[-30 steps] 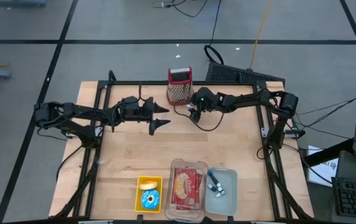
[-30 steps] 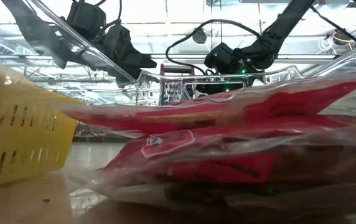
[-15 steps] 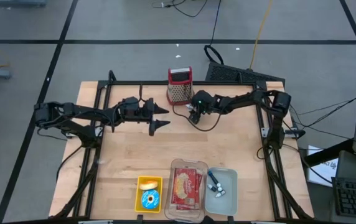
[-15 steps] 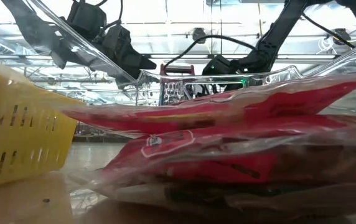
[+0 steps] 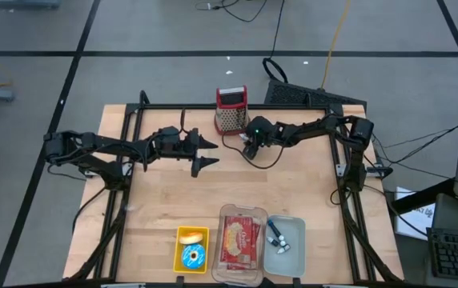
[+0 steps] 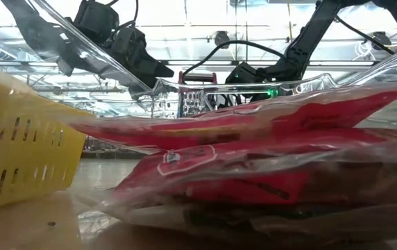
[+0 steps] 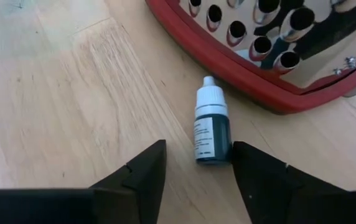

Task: Pick & Place Food Item
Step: Put the black food coloring bottle into the gray bin

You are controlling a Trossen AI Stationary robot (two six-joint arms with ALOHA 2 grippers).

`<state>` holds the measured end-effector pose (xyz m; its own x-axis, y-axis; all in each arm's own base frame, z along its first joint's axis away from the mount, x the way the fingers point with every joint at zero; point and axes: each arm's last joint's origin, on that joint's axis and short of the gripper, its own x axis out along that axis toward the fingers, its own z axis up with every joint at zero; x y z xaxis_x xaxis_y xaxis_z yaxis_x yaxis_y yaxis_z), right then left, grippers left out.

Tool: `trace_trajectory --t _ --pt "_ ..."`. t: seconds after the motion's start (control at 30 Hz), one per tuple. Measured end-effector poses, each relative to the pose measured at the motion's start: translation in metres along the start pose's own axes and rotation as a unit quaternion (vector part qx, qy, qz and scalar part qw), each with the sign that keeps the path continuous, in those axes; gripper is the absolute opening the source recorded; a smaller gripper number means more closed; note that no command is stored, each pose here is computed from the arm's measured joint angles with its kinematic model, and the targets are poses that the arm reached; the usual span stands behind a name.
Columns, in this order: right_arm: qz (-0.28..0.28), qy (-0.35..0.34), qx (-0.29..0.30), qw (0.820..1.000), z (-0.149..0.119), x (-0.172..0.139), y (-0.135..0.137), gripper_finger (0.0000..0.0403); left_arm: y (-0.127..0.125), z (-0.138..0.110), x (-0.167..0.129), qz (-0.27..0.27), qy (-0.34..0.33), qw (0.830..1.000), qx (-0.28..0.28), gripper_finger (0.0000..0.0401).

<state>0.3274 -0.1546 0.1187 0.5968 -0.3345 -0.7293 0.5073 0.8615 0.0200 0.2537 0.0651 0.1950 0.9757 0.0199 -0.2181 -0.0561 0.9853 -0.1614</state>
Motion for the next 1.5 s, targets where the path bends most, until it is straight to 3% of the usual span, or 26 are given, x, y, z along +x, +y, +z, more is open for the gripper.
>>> trace_trajectory --t 0.43,0.6,0.77,1.03,1.17,1.5 --pt "0.001 -0.001 -0.003 1.0 0.0 0.0 0.0 0.0055 0.0 0.0 0.0 0.0 0.0 1.0 -0.01 0.0274" --pt "0.005 0.001 -0.005 1.0 0.001 -0.002 0.001 0.0052 0.0 0.0 0.0 0.0 0.0 1.0 -0.013 0.0273" --pt "0.051 -0.016 -0.007 0.999 0.011 -0.018 0.009 0.0056 0.0 0.0 0.0 0.0 0.0 1.0 -0.021 0.0274" --pt "0.113 -0.058 -0.068 0.99 0.031 -0.079 0.042 0.0049 0.0 0.0 0.0 0.0 0.0 1.0 -0.026 0.0274" --pt "0.145 -0.05 -0.107 0.982 0.029 -0.119 0.066 0.0049 0.0 -0.001 0.0 0.001 0.003 1.0 -0.028 0.0274" --pt "0.263 -0.022 -0.13 0.956 -0.032 -0.209 0.115 0.0049 0.0 -0.001 0.0 0.001 0.007 0.999 -0.033 0.0274"
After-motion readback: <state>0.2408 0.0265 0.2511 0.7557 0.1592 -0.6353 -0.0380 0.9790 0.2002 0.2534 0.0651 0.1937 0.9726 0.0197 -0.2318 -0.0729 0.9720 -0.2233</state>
